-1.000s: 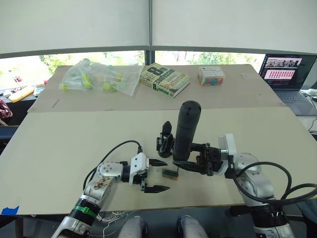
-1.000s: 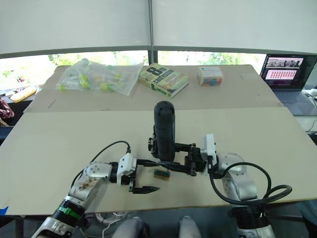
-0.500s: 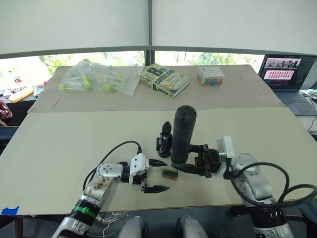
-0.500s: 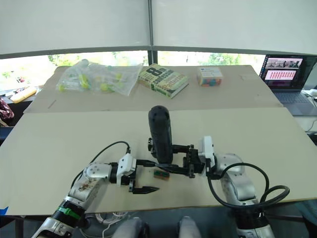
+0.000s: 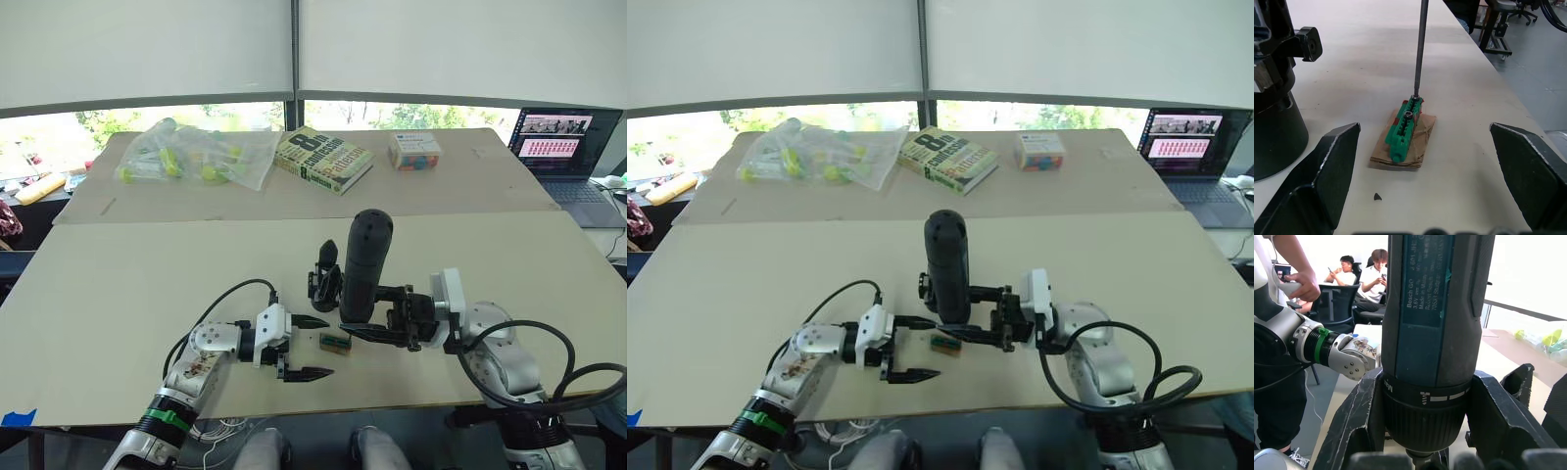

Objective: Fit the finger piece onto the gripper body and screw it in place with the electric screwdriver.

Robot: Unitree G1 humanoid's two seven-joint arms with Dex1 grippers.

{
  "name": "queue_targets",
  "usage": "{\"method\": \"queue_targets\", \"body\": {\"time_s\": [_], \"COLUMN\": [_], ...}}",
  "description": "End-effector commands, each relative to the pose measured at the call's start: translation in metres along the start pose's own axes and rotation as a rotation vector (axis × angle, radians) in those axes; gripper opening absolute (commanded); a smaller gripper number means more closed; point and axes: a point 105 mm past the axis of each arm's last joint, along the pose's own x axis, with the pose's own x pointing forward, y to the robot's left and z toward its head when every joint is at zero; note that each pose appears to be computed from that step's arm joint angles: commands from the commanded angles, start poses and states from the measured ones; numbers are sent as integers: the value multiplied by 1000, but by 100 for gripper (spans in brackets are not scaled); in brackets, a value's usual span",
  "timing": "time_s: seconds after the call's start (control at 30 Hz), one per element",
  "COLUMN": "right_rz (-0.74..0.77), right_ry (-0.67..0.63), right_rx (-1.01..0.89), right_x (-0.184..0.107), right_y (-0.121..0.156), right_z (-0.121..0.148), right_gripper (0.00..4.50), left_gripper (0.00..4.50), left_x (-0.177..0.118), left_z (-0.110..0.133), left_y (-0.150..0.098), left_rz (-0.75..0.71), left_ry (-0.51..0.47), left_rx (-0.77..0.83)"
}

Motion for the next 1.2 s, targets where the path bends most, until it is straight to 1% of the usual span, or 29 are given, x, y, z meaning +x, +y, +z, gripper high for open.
{"method": "queue_targets", "body": {"time_s": [0.03,0.17,0.37,0.5,0.57,0.63,0.7,0.83,0.9,1.0,1.1,1.2], "right_rz": [-8,-29,-58,-99,-138,-203,-204,-213,-220,-229,-217,-193], "right_ry": [-77,-108,-113,-130,-149,-199,-193,-196,-201,-222,-243,-260], "right_rx": [-51,-48,-59,-79,-82,-59,-65,-70,-78,-83,-85,-82], "right_x": [1,-1,-6,-11,-14,-16,-17,-17,-17,-14,-8,1], "right_y": [-4,-5,-7,-13,-20,-31,-35,-44,-52,-61,-67,-71], "right_z": [29,43,55,69,77,88,92,97,99,103,107,109], "right_gripper": [196,196,196,196,196,196,196,196,196,196,196,196], "left_gripper": [450,450,450,450,450,450,450,450,450,450,450,450], "left_x": [-6,-8,-16,-28,-36,-42,-52,-67,-73,-75,-76,-79], "left_z": [1,2,8,25,37,47,55,61,70,79,80,79], "left_y": [0,-1,-3,-4,-1,2,6,5,6,8,12,23], "left_rz": [5,9,14,27,57,92,128,147,149,155,186,245], "left_ry": [-6,-15,-38,-102,-142,-174,-195,-196,-212,-214,-199,-194], "left_rx": [5,17,34,52,53,46,33,2,4,8,18,10]}}
